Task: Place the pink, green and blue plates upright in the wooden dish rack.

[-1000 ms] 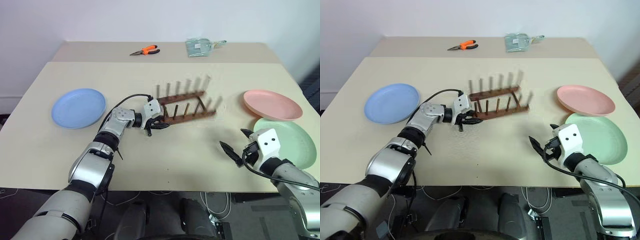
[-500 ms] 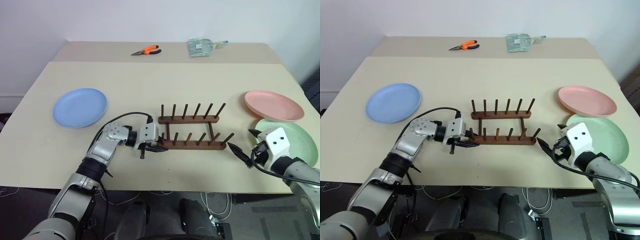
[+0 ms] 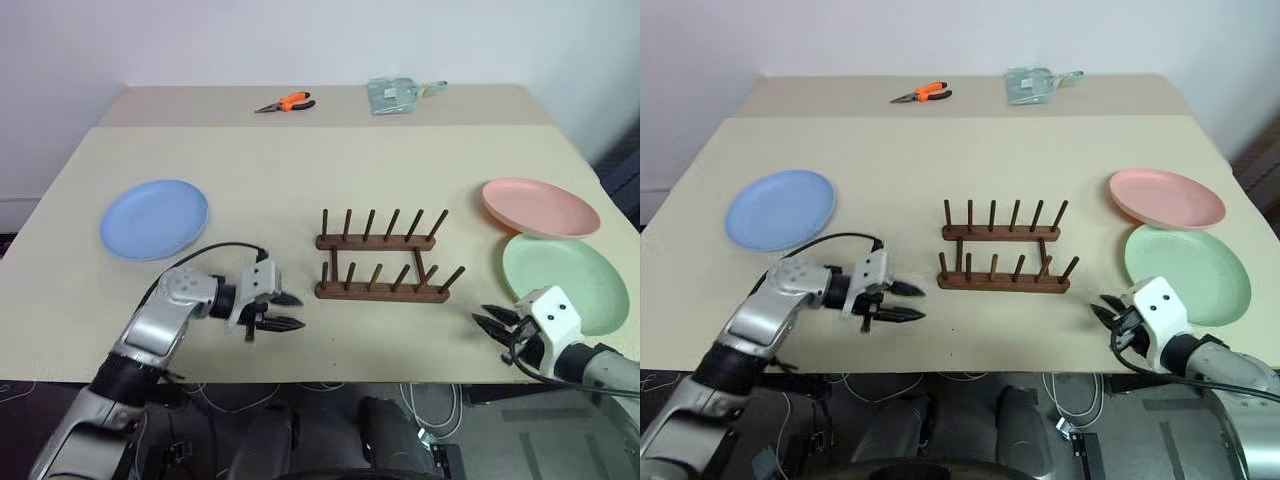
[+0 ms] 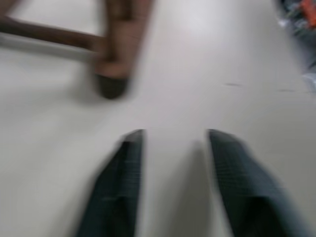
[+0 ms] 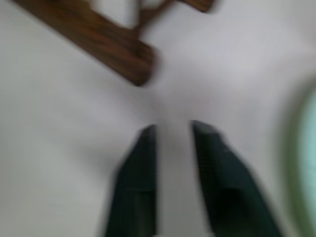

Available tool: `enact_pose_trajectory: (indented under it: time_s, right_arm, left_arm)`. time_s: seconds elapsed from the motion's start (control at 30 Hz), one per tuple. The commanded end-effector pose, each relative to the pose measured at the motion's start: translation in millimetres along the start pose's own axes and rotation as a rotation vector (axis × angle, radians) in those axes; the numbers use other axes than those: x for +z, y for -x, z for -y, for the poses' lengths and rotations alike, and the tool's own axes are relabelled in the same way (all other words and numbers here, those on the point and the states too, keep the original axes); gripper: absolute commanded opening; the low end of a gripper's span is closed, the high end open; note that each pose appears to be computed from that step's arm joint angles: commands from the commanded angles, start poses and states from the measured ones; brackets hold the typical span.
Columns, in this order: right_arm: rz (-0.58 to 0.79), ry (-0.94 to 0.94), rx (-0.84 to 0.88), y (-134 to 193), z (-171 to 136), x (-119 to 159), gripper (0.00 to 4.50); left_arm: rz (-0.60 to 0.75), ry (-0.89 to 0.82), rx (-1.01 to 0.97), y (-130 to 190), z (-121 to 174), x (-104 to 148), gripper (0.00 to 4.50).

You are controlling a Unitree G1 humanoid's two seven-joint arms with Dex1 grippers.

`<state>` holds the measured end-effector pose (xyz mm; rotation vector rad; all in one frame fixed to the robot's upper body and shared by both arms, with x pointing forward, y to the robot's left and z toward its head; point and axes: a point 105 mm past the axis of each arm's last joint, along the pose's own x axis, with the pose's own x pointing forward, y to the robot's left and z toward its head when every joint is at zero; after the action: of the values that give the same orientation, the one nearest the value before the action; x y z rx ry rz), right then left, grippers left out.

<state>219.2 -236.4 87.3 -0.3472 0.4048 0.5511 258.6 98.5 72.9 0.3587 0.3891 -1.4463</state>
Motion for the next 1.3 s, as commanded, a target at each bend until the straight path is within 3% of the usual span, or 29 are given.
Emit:
enact_pose_trajectory:
  time_s: [0.03, 0.23, 0.4, 0.7, 0.8, 1.03, 1.3]
  right_arm:
    - [0.026, 0.023, 0.069, -19, -21, 11, 0.00]
    - [-0.007, 0.117, -0.066, -57, -4, 13, 0.00]
    - [-0.001, 0.162, -0.194, -82, 20, 21, 0.00]
    - [0.050, 0.173, -0.261, -104, 47, 39, 0.00]
    - [0.067, 0.168, -0.235, -97, 49, 45, 0.89]
    - [-0.022, 0.568, -0.419, -31, 104, 69, 4.36]
    - [-0.233, 0.772, -0.558, -4, 161, 59, 4.36]
  left_arm:
    - [0.057, -0.007, 0.062, -25, 4, 13, 0.56]
    - [0.072, 0.010, 0.434, -53, -40, 18, 0.56]
    - [0.052, 0.053, 0.613, -56, -69, 13, 0.56]
    - [0.056, 0.056, 0.681, -57, -90, 13, 0.56]
    - [0.061, 0.049, 0.688, -55, -92, 15, 0.51]
    - [0.215, -0.034, 0.512, -48, -60, 51, 0.51]
    - [0.272, -0.061, 0.396, -53, -40, 67, 0.51]
